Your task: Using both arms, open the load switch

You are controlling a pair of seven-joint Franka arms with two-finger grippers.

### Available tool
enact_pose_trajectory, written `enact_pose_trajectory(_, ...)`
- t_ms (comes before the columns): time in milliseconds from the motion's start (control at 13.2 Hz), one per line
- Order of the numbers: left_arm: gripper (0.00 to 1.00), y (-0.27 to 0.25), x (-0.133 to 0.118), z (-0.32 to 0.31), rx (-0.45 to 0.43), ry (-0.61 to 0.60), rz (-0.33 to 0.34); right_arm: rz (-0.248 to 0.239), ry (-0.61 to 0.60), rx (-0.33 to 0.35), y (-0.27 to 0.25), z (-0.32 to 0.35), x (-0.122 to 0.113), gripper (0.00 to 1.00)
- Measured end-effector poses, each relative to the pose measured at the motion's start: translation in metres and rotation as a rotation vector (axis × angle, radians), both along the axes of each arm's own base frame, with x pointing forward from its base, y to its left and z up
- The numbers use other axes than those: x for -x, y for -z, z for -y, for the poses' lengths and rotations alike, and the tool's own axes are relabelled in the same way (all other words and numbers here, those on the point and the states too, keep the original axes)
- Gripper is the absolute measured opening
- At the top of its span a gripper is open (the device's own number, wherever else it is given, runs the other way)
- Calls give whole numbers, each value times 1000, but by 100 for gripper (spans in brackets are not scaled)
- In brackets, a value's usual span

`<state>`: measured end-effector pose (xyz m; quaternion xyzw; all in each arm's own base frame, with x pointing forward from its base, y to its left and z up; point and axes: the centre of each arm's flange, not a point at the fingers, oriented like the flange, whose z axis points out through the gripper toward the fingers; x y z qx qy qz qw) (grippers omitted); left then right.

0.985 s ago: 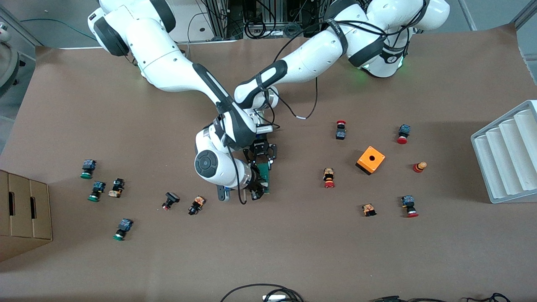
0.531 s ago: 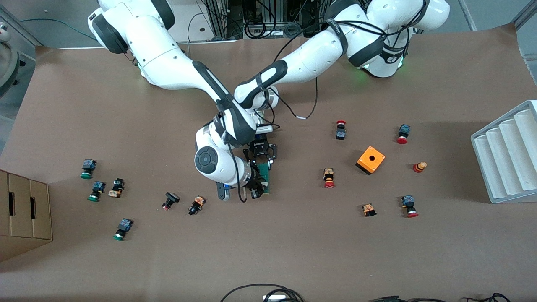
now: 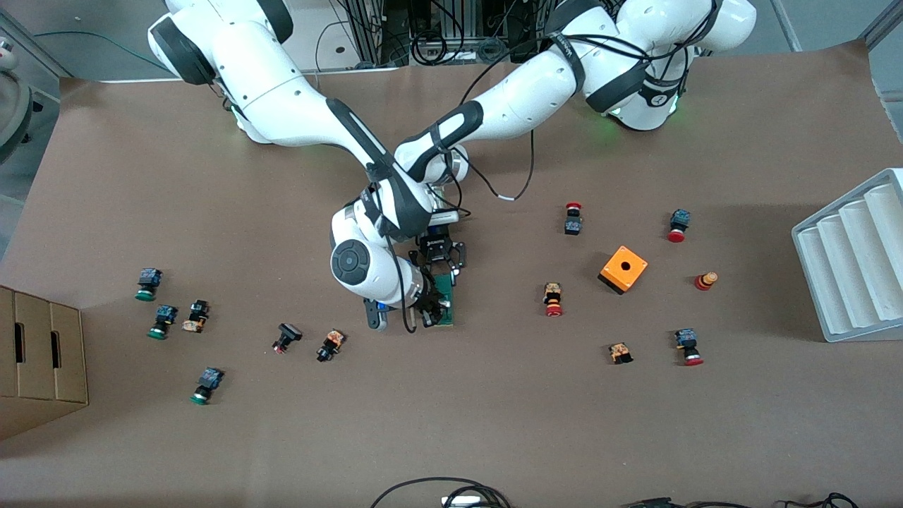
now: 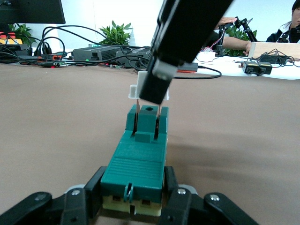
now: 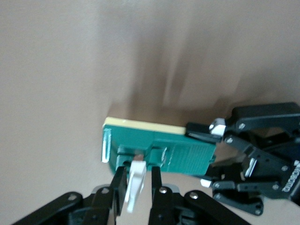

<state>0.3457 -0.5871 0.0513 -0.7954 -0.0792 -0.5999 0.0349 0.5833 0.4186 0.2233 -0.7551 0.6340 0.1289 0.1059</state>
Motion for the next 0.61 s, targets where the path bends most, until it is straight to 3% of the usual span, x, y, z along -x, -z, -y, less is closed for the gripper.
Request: enact_pose_trajectory(606,55,0,0,0,0,0,0,-4,-3,5,3,2,2,28)
